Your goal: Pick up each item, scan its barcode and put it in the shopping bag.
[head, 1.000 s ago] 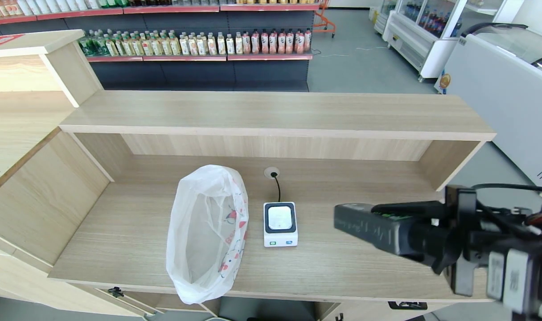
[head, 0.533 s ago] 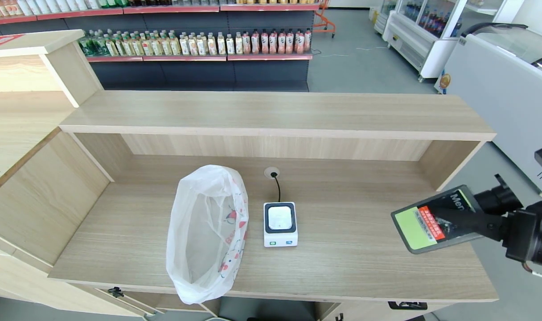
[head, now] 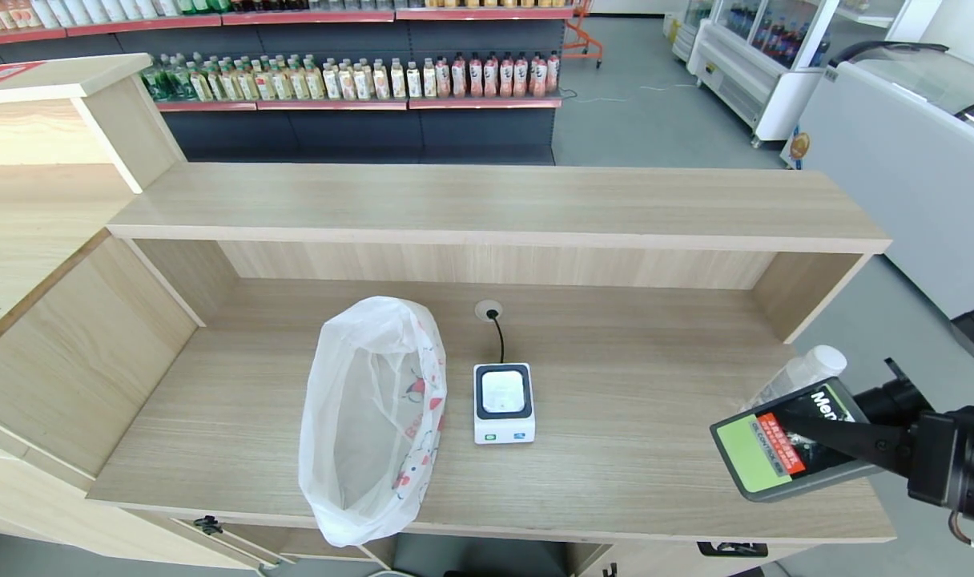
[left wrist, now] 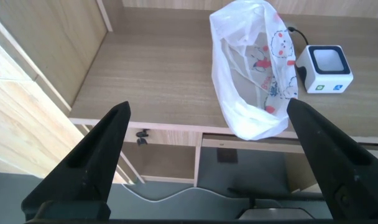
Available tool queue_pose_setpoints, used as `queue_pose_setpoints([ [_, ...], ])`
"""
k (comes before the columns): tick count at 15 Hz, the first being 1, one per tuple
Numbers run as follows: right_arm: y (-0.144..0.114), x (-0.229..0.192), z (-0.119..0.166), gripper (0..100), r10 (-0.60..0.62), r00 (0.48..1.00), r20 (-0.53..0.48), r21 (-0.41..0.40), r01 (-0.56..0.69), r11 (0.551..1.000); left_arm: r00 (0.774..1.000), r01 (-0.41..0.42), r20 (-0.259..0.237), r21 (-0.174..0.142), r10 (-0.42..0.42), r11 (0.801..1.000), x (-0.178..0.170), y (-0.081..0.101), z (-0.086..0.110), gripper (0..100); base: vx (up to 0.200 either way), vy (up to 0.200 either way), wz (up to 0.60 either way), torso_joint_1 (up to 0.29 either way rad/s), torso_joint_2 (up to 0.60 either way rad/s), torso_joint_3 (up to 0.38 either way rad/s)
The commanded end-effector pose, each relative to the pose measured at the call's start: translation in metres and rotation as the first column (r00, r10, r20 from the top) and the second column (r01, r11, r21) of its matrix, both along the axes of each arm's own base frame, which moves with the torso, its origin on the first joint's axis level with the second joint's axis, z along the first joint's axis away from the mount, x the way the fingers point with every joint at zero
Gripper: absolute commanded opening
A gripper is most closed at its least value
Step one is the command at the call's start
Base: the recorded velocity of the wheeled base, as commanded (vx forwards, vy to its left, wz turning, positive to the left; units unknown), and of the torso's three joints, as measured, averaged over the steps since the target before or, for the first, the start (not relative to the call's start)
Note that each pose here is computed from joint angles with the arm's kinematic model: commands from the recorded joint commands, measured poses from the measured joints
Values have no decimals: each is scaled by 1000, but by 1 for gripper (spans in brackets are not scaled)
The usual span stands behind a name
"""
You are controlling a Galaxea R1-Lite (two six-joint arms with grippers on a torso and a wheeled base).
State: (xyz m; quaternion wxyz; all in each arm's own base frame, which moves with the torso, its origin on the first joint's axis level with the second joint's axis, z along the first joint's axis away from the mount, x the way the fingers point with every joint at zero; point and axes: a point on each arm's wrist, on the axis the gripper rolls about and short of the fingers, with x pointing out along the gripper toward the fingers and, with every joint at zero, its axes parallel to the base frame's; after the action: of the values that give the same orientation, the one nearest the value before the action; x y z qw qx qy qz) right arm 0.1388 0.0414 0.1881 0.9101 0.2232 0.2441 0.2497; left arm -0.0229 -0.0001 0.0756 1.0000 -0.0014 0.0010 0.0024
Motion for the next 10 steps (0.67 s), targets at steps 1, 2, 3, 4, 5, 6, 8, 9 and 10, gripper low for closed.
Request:
queue_pose_setpoints([
  [1,0,2,-4,0,-6,1000,-17,-7,6,1000,1000,-1,0,0,1,1000,0,0,0,100,0,0,0,0,0,0],
  [2,0,4,-4,0,-38,999,-17,-23,38,999,1000,0,0,0,0,1000,0,0,0,100,0,0,0,0,0,0],
  [3,1,6,-5,0,-50,999,-20,-29,49,998,1000,0,0,1,0,1000,0,0,0,100,0,0,0,0,0,0],
  [4,1,6,-4,0,-53,998,-19,-29,53,998,1000,0,0,1,0,1000,0,0,0,100,0,0,0,0,0,0],
  [5,1,6,-5,0,-53,998,-22,-29,53,998,1000,0,0,0,0,1000,0,0,0,100,0,0,0,0,0,0],
  [6,1,5,-5,0,-53,998,-22,-31,52,998,1000,0,0,0,0,1000,0,0,0,100,0,0,0,0,0,0],
  [8,1,7,-6,0,-53,998,-28,-33,52,998,1000,0,0,4,0,1000,0,0,0,100,0,0,0,0,0,0],
  [9,1,7,-6,0,-53,998,-30,-33,52,998,1000,0,0,4,0,1000,0,0,0,100,0,0,0,0,0,0],
  [10,1,8,-7,0,-54,998,-31,-34,53,998,1000,0,0,4,0,1000,0,0,0,100,0,0,0,0,0,0],
])
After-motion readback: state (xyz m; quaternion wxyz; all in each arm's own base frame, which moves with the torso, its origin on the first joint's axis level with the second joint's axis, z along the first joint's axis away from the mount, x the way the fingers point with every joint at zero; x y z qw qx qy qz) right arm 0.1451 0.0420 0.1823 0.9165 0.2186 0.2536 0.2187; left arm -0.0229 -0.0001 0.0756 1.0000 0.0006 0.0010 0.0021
